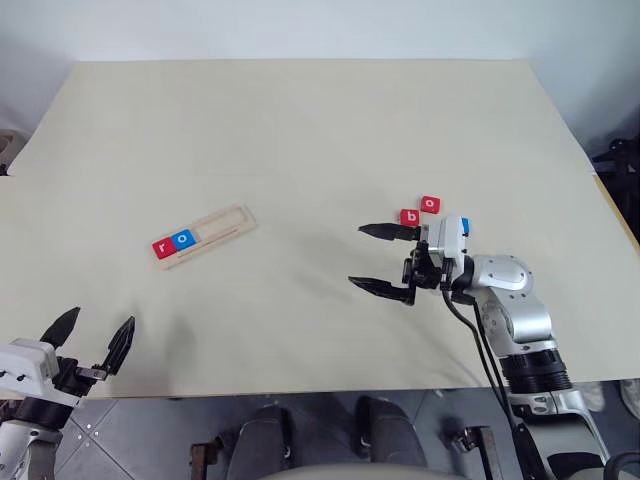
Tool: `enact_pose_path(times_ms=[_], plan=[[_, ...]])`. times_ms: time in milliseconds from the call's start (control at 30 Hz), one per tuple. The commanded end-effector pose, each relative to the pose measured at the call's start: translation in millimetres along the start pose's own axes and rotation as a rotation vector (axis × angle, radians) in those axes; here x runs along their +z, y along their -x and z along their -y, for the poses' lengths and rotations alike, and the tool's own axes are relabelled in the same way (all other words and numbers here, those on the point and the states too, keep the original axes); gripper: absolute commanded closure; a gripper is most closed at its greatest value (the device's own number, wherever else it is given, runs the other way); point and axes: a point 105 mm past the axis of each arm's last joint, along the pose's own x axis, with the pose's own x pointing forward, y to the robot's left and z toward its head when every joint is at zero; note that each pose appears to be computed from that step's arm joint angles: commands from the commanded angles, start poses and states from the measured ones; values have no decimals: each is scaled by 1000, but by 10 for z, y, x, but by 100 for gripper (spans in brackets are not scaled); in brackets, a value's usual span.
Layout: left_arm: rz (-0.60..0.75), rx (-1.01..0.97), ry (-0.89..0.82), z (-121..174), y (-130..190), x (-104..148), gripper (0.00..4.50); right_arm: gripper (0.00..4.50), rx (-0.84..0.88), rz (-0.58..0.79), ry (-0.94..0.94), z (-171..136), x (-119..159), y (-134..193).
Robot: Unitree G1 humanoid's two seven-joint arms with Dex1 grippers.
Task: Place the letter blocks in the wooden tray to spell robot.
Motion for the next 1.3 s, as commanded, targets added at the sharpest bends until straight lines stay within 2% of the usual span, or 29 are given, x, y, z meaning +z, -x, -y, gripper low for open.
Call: enact_pose_path(times_ms=[33, 200, 467, 667, 1100, 1133, 1233, 1300], plan=[[39, -66, -40, -96, -135, 173, 0, 4, 0, 18, 35, 37, 112, -1], [14, -247, -98, -211, -565, 298, 0, 4, -29, -14, 47, 117, 144, 75], [-135, -498, -211, -295, -1175, 234, 0, 4, -103, -61, 79, 174, 224, 254], [-208, -633, -194, -167, -1324, 149, 0, 4, -123, -74, 83, 118, 282, 298], [-295, -650, -150, -42, -1407, -100, 0, 4, -156, -101, 94, 80, 364, 370], [-295, -648, -147, -31, -1407, -119, 39, 0, -157, -102, 94, 83, 367, 372], [-293, -647, -146, -12, -1396, -152, 107, 0, -156, -106, 95, 88, 366, 378], [-292, -664, -148, 12, -1375, -168, 110, 0, -158, -109, 94, 105, 366, 383]])
